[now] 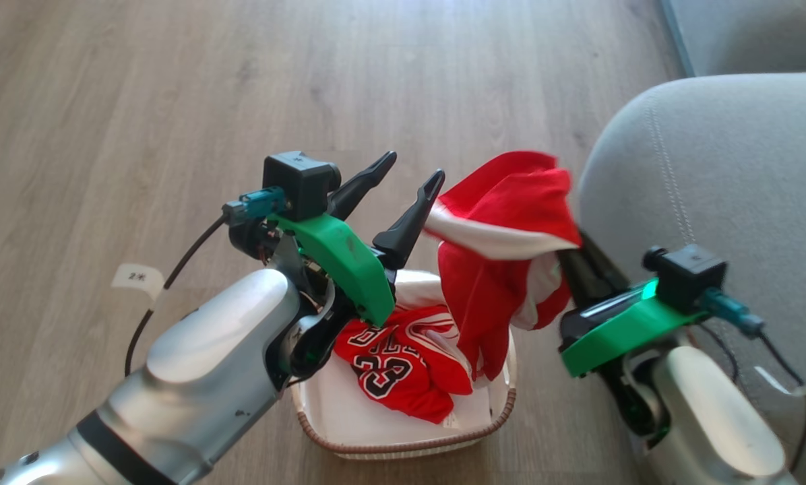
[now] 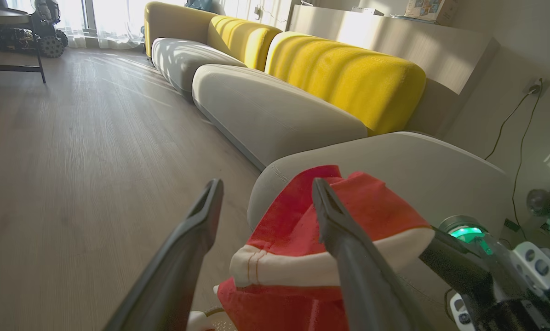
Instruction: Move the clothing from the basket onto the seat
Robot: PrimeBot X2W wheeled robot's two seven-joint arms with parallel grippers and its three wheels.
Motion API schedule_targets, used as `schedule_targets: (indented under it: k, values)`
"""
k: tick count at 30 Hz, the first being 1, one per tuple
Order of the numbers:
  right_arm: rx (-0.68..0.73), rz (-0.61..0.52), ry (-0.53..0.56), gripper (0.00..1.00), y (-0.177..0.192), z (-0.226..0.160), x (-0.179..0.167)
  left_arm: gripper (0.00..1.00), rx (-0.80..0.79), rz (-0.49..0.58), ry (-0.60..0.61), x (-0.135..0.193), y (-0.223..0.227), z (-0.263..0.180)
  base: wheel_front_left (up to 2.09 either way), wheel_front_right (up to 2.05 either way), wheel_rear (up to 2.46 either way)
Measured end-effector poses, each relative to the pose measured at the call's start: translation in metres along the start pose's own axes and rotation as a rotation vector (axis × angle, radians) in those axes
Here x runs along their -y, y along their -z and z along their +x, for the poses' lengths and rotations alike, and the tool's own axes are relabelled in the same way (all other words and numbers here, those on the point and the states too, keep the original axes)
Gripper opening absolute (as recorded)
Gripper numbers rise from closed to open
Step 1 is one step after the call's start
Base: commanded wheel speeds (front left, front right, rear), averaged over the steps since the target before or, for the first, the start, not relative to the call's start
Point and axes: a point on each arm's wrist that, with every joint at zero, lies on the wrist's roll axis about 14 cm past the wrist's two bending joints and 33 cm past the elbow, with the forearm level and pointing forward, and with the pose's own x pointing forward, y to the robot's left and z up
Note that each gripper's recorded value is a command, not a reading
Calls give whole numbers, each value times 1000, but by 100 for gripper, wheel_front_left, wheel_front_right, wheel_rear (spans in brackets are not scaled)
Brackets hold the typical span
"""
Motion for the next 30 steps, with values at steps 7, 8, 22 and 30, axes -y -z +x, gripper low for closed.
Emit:
schedule_targets:
  k: [7,8,22,30]
  values:
    - [85,-68,114,0,-34,-19,43,100,11,10,89,23,-1,15,0,0,0]
    - [97,-78,129,0,-39,-22,48,100,9,14,106,27,1,17,0,0,0]
    - [159,-171,338,0,-77,-84,98,100,-34,44,322,88,23,46,0,0,0]
    - [177,-211,454,0,-92,-119,120,100,-81,39,436,119,42,57,0,0,0]
